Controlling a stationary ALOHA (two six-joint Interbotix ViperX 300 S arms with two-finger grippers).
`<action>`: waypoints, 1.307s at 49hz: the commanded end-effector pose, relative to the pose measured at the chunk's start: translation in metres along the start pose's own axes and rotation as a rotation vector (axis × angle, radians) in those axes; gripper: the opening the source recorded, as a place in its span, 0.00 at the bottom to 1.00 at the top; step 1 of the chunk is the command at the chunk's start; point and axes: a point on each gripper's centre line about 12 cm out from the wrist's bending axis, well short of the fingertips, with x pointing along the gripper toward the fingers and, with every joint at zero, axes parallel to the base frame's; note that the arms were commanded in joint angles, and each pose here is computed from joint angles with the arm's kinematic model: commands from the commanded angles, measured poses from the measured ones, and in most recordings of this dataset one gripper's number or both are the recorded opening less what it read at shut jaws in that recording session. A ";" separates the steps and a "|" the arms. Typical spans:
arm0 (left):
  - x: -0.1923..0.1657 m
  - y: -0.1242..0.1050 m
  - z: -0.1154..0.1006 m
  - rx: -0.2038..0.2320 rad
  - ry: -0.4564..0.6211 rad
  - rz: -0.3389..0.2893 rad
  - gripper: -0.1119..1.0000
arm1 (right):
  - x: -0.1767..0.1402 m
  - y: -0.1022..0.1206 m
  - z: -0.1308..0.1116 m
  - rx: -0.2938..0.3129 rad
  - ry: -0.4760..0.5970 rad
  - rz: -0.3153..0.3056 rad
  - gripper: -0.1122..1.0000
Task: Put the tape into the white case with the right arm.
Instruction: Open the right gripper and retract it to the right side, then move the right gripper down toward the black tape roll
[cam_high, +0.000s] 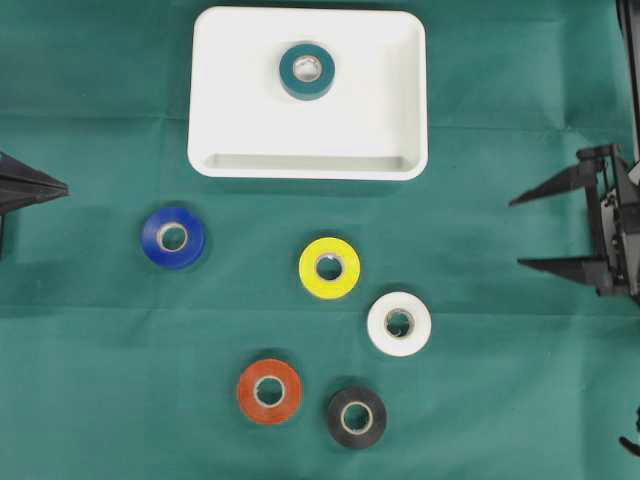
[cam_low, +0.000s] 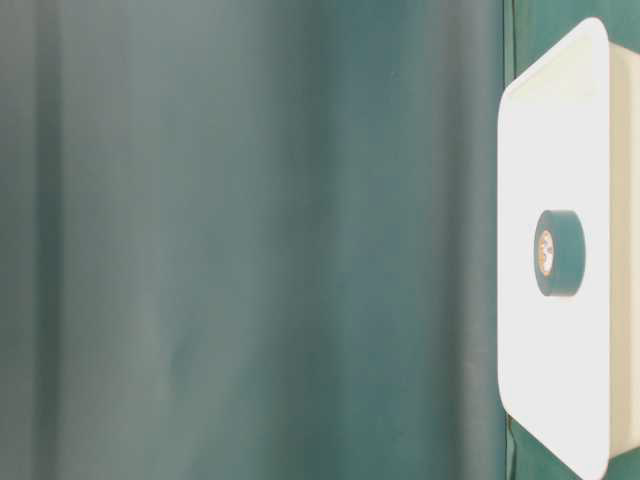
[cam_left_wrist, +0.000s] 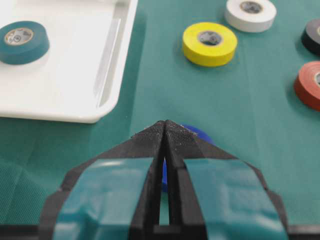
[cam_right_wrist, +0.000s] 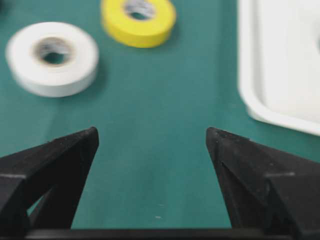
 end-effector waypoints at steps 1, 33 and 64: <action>0.000 0.000 0.005 -0.002 -0.011 0.003 0.11 | 0.001 0.006 0.003 -0.016 -0.006 0.036 0.65; 0.000 0.000 0.006 -0.002 -0.012 0.003 0.11 | 0.017 0.028 0.015 -0.072 0.067 0.146 0.65; 0.000 0.001 0.006 -0.003 -0.016 0.006 0.11 | 0.092 0.063 0.050 -0.115 0.150 0.238 0.65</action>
